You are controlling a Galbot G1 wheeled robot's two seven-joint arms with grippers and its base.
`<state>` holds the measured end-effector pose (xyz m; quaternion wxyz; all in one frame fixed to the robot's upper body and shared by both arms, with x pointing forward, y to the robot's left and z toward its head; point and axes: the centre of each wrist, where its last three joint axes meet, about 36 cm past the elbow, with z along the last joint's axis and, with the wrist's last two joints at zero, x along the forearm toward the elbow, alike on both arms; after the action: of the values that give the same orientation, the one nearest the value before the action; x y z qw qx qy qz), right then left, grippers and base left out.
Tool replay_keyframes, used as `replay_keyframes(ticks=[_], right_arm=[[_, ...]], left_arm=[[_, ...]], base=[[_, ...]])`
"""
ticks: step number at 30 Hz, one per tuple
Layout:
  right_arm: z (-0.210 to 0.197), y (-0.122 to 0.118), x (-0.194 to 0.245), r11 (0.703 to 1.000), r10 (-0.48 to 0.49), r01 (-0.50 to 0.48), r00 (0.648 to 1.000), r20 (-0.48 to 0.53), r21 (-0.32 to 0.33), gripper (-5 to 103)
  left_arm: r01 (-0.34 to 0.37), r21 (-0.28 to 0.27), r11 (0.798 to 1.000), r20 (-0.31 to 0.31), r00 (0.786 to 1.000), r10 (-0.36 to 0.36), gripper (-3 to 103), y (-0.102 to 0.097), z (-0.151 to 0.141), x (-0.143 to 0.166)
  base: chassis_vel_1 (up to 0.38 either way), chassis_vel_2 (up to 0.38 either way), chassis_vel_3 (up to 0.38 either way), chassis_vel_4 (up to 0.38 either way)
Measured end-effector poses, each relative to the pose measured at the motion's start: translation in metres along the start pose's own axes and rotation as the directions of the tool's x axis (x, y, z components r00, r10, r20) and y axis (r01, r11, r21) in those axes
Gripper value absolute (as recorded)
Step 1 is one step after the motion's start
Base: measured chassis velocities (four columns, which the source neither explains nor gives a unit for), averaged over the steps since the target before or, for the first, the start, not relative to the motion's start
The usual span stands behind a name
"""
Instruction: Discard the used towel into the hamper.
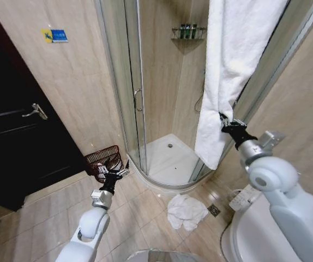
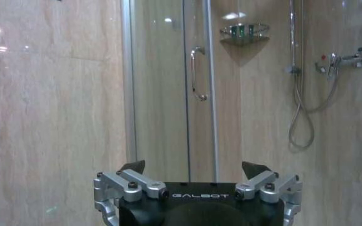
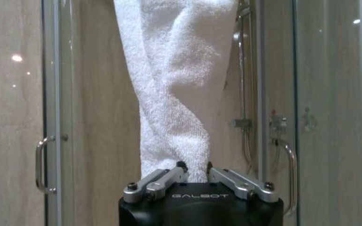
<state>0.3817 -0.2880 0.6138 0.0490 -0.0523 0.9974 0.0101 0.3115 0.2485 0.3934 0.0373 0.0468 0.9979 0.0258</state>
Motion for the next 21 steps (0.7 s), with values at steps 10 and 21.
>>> replay_keyframes(ticks=[10, 21], right_arm=[[0.029, 0.016, 0.024, 0.999, 0.021, -0.022, 0.999, -0.033, -0.033, 5], [0.052, 0.032, 0.036, 0.993, 0.037, -0.048, 0.994, -0.107, -0.109, 5]], left_arm=[[0.005, 0.001, 1.000, 0.014, 1.000, -0.005, 100, 0.003, -0.006, 0.002], [0.005, 0.008, 1.000, 0.025, 1.000, -0.006, 100, 0.008, -0.009, 0.000]], base=[[0.000, 0.000, 0.000, 0.000], [0.000, 0.000, 0.000, 0.000]])
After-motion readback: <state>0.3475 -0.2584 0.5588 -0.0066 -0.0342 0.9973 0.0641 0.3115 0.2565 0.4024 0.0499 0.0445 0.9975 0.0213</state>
